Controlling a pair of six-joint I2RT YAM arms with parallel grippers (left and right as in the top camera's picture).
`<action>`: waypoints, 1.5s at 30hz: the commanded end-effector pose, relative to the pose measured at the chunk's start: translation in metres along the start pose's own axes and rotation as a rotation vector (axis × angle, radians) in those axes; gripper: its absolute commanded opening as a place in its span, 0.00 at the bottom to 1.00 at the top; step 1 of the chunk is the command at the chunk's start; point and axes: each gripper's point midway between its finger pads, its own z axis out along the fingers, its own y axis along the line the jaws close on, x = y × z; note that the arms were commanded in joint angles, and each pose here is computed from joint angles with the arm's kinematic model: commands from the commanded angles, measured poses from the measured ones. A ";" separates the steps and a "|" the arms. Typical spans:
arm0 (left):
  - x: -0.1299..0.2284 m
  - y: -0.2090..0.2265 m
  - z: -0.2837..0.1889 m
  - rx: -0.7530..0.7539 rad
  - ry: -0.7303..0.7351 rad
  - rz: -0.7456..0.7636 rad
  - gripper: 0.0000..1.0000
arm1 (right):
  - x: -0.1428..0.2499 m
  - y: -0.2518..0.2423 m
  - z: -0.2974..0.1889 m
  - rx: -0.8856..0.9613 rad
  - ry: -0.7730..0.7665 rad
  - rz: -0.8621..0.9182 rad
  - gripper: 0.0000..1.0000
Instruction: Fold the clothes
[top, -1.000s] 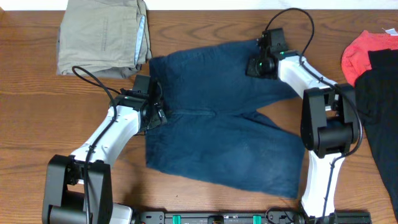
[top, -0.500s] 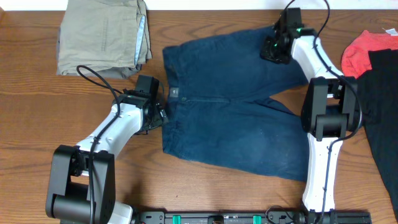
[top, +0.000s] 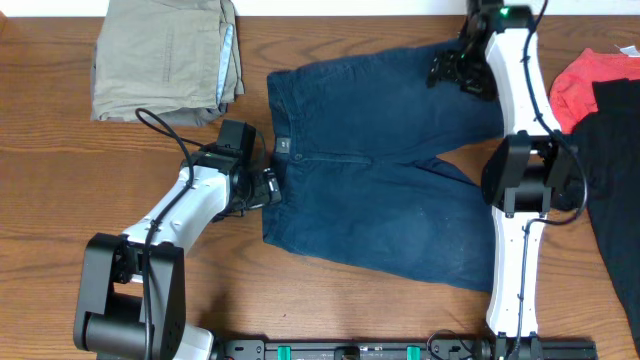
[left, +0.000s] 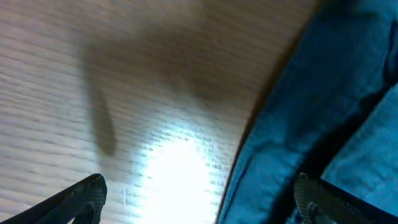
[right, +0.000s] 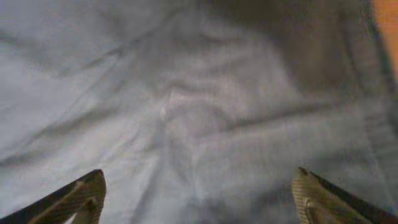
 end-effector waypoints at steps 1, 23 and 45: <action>0.006 -0.002 -0.010 0.031 0.011 0.024 0.98 | -0.005 0.004 -0.041 -0.011 -0.053 0.018 0.94; 0.053 0.017 -0.087 0.054 -0.031 0.070 0.98 | 0.105 0.038 -0.194 0.182 -0.171 -0.102 0.92; 0.097 -0.010 -0.015 0.177 0.127 0.080 0.98 | 0.176 -0.054 -0.170 0.254 -0.047 0.072 0.99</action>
